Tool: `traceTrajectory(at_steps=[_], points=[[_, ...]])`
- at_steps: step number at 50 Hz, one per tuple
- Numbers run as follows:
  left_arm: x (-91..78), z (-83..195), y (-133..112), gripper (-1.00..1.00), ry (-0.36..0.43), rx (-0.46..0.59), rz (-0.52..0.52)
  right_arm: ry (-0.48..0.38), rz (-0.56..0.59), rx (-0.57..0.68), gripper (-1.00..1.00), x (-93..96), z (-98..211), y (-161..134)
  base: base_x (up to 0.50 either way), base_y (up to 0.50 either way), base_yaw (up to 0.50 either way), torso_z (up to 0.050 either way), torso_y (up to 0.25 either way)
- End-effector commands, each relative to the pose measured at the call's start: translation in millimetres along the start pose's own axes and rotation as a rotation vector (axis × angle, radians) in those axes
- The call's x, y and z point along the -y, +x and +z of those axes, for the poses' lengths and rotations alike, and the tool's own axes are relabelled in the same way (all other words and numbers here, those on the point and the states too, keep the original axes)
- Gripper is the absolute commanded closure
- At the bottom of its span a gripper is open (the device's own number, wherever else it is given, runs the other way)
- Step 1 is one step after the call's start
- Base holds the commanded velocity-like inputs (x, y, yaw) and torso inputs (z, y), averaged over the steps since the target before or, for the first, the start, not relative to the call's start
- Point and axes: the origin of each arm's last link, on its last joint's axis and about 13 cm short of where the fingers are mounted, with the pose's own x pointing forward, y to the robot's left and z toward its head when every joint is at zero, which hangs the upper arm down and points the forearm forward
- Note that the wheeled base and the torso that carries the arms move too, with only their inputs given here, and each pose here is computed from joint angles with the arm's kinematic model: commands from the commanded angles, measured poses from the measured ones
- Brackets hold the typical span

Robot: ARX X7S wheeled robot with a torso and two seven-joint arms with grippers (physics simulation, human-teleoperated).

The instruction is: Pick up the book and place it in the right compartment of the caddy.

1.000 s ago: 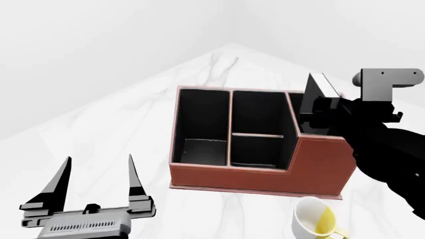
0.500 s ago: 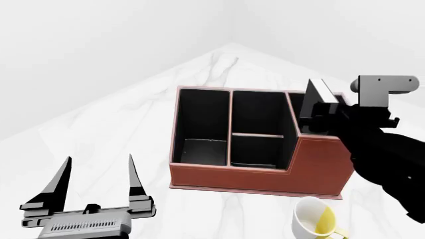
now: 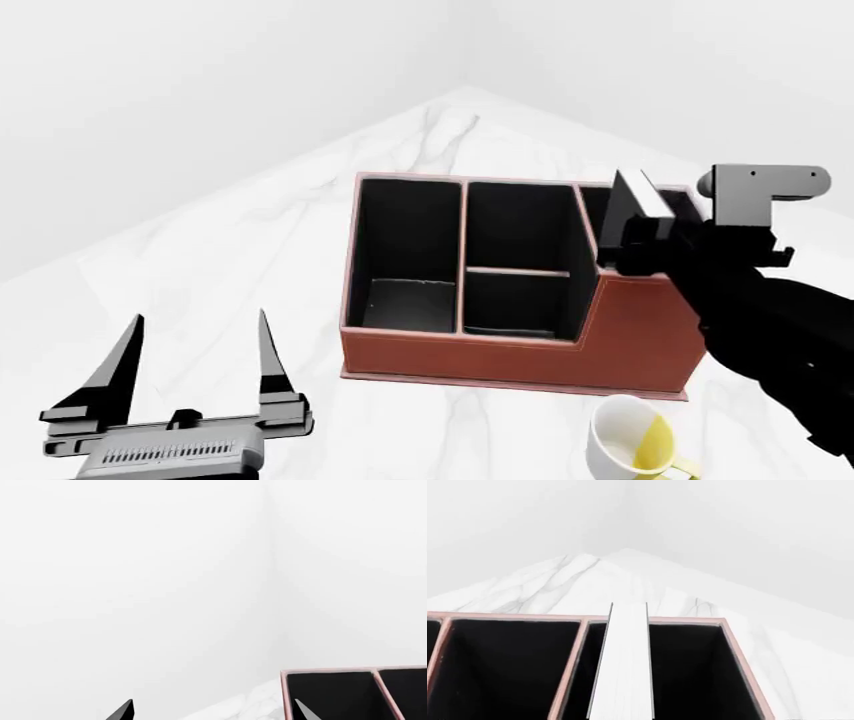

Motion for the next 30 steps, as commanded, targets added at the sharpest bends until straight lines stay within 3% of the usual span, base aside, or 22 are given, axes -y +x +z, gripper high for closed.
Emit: traceTrajectory(at_steps=[1,19,20,30], points=[[-0.1,0.2,-0.1,-1.0,0.0,0.0,0.001,-0.024,-0.023,0.046,1.0,4.3,6.3,0.1,0.0,0.0,0.0,0.0,0.0],[0.1,0.0,0.1,-1.0,0.001,-0.001,0.001,-0.018,-0.021,0.043,1.0,4.5,2.4,1.5,0.0,0.0,0.0,0.0,0.001],[0.1,-0.2,0.0,-1.0,0.001,-0.001,0.001,-0.014,-0.014,0.041,-1.0,4.4,3.4,0.9,0.0,0.0,0.0,0.0,0.011],[0.2,-0.7,0.0,-1.0,0.001,-0.002,0.002,-0.017,-0.024,0.043,-1.0,4.9,1.8,1.0,0.0,0.0,0.0,0.0,0.0]])
